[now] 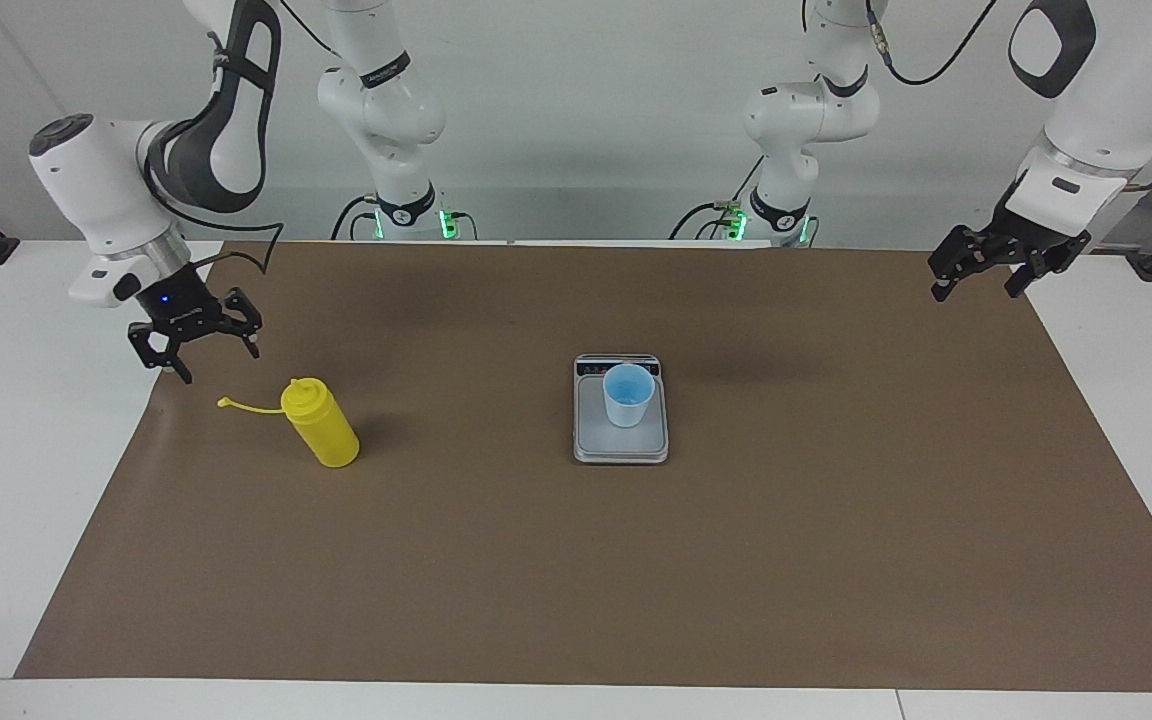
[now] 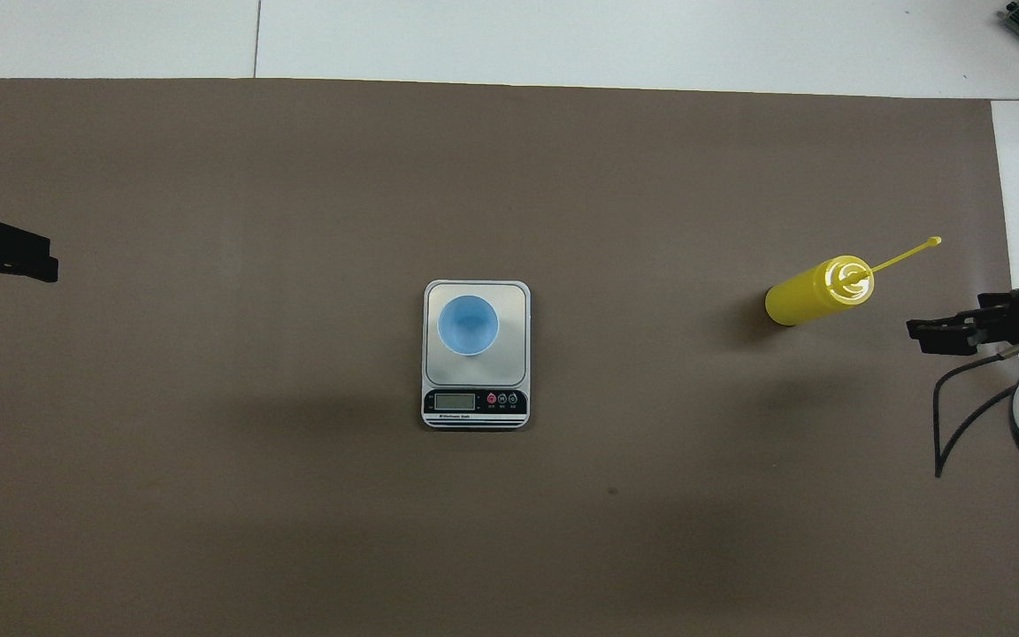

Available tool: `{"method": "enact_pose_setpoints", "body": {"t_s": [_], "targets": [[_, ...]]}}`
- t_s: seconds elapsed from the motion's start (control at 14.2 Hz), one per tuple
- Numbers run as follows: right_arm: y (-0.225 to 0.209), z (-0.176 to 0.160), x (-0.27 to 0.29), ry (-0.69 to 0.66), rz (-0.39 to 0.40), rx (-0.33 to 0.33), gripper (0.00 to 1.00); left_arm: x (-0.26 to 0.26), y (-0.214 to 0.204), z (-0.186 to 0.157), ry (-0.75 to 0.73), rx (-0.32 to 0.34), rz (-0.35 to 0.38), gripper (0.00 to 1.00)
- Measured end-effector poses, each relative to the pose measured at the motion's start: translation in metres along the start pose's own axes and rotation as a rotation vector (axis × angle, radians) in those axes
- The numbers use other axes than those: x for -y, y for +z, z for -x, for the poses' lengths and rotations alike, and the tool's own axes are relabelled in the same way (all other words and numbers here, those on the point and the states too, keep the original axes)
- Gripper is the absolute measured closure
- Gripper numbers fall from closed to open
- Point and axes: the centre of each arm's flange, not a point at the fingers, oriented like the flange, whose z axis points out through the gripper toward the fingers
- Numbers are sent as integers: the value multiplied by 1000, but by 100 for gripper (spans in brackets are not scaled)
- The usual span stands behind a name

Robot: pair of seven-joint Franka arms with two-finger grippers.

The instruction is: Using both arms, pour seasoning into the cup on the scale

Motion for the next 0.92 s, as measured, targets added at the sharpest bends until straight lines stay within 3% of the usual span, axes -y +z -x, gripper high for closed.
{"method": "enact_pose_setpoints", "body": {"t_s": [0.28, 0.57, 0.92], "targets": [[-47, -37, 52, 165, 64, 31, 0, 0, 0, 0, 0, 0, 0, 0], [-91, -65, 74, 330, 64, 54, 0, 0, 0, 0, 0, 0, 0, 0], [-131, -90, 93, 388, 99, 122, 0, 0, 0, 0, 0, 0, 0, 0]]}}
